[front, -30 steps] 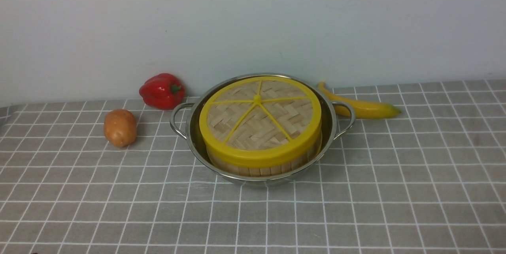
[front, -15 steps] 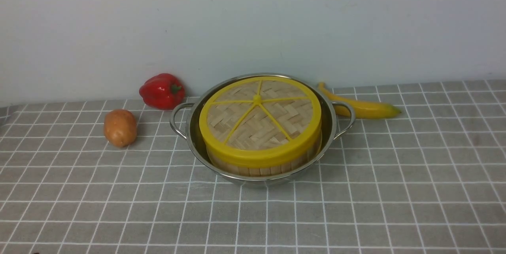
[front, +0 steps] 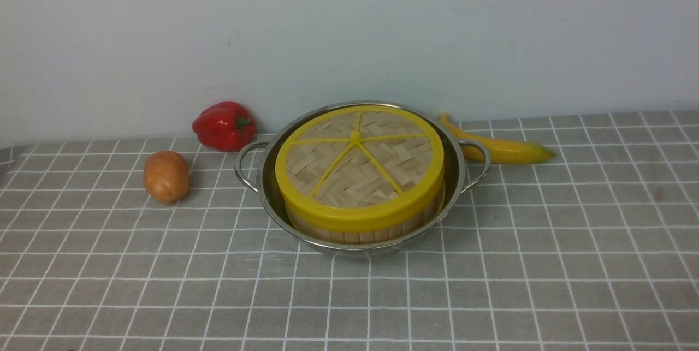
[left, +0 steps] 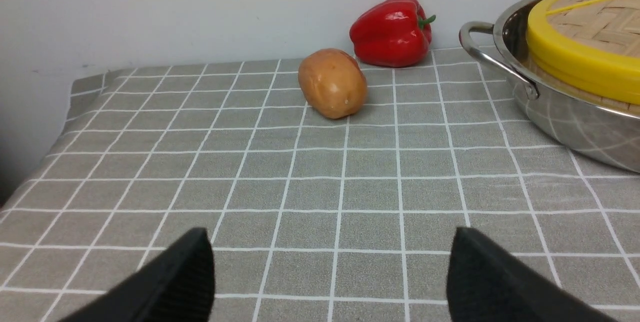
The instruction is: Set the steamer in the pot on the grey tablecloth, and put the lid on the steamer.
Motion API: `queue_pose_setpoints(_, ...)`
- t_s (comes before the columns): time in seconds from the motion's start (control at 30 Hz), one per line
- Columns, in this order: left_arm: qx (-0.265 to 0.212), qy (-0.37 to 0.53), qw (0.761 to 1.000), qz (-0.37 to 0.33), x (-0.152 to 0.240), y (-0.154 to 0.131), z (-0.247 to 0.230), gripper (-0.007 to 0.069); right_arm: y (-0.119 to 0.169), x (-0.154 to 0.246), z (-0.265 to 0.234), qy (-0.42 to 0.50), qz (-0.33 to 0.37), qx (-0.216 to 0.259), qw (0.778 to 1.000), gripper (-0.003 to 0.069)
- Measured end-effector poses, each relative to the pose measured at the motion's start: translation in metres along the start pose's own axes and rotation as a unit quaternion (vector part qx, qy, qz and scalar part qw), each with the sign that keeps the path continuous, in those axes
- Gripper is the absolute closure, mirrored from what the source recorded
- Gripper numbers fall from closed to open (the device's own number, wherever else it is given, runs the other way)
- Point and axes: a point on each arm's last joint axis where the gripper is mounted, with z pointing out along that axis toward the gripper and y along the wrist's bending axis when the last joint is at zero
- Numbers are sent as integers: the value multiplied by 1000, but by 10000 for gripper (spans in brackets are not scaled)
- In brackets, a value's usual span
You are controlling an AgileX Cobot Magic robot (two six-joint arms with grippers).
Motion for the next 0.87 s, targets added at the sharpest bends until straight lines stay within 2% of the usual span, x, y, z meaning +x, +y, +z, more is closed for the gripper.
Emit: queue_pose_setpoints(0.87,16,-1,1000,5,0,-2,0,47,0,0,0,0,1,0,1000,419)
